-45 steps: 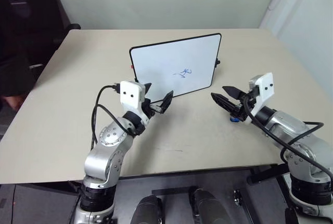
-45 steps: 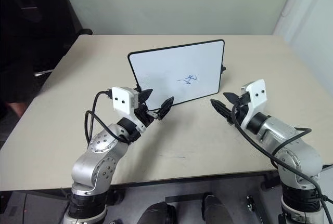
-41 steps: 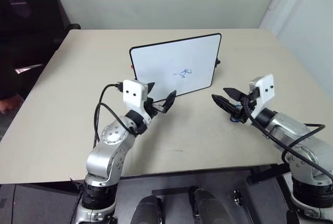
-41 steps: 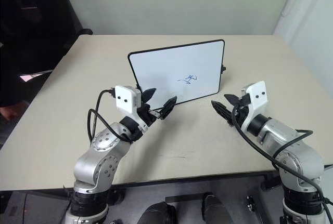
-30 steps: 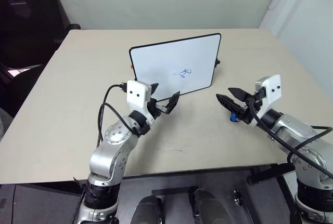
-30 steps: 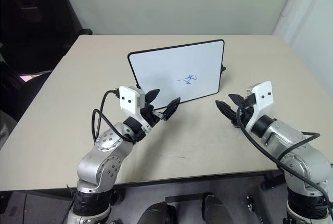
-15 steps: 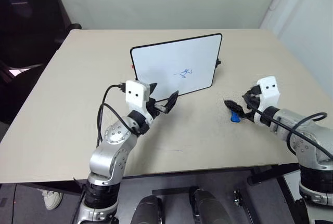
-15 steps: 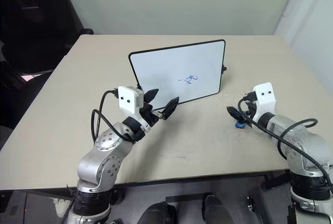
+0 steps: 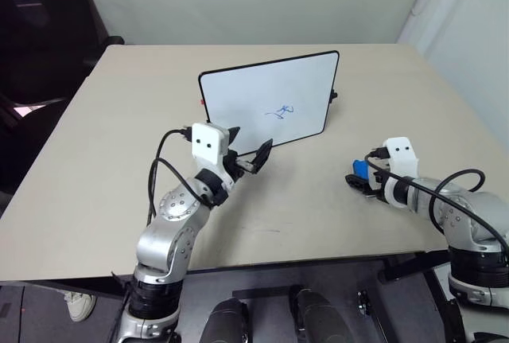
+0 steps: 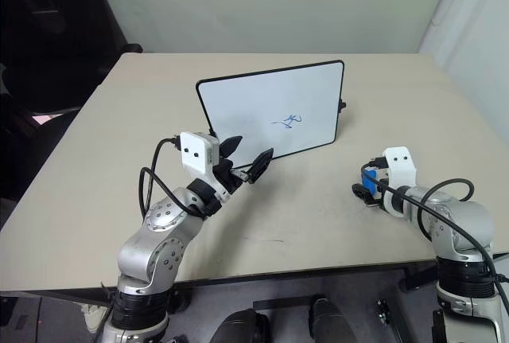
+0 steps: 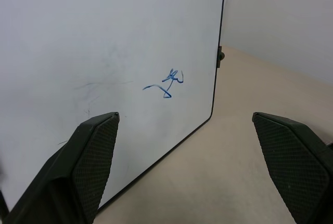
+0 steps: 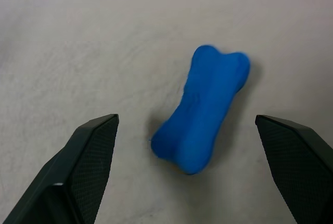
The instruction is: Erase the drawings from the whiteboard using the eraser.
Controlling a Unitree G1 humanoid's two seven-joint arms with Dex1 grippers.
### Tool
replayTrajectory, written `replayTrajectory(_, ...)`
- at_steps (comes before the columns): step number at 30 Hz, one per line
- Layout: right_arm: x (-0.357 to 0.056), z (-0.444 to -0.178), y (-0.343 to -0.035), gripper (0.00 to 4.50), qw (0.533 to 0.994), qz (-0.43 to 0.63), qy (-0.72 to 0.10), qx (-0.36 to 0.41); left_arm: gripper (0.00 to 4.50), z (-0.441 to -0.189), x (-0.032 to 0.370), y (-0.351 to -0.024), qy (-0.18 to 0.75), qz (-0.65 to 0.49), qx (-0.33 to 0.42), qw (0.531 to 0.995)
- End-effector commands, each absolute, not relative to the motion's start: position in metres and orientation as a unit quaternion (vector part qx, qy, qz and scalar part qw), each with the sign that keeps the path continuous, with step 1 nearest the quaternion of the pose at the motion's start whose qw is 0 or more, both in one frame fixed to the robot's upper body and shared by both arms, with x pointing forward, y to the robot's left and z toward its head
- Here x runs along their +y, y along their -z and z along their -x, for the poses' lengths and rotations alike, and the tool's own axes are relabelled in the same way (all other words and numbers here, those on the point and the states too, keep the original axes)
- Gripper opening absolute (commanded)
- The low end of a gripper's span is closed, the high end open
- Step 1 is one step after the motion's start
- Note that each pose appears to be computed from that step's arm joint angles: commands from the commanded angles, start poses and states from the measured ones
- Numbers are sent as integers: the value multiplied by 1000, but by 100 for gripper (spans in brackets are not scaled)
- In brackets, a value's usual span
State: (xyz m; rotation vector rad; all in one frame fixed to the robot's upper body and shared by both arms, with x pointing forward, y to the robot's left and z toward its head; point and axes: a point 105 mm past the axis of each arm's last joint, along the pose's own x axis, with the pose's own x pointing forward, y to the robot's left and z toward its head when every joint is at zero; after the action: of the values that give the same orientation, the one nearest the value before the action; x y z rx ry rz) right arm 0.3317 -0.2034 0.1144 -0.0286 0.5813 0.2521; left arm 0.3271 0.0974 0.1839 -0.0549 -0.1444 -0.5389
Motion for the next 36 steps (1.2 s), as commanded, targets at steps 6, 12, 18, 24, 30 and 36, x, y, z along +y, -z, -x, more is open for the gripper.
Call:
replayTrajectory(6,-207,-336,-117,323,954,40,-105,279,450,-322,96,-195,271,24,-92,958)
replayTrajectory(12,-206,-334,-121,110,956,39,-113,268,450,-322,98,-195,271,24,-91,958)
replayTrajectory(18,-190,-324,-138,37,956,45,-175,231,450,-321,100,-193,271,27,-88,958)
replayTrajectory(24,-160,-318,-167,37,953,66,-252,153,450,-320,97,-192,273,30,-86,958)
replayTrajectory(30,-125,-327,-196,37,943,63,-317,75,450,-320,97,-192,270,31,-86,958)
replayTrajectory(36,-101,-343,-206,37,931,56,-356,52,450,-320,100,-190,264,35,-83,960)
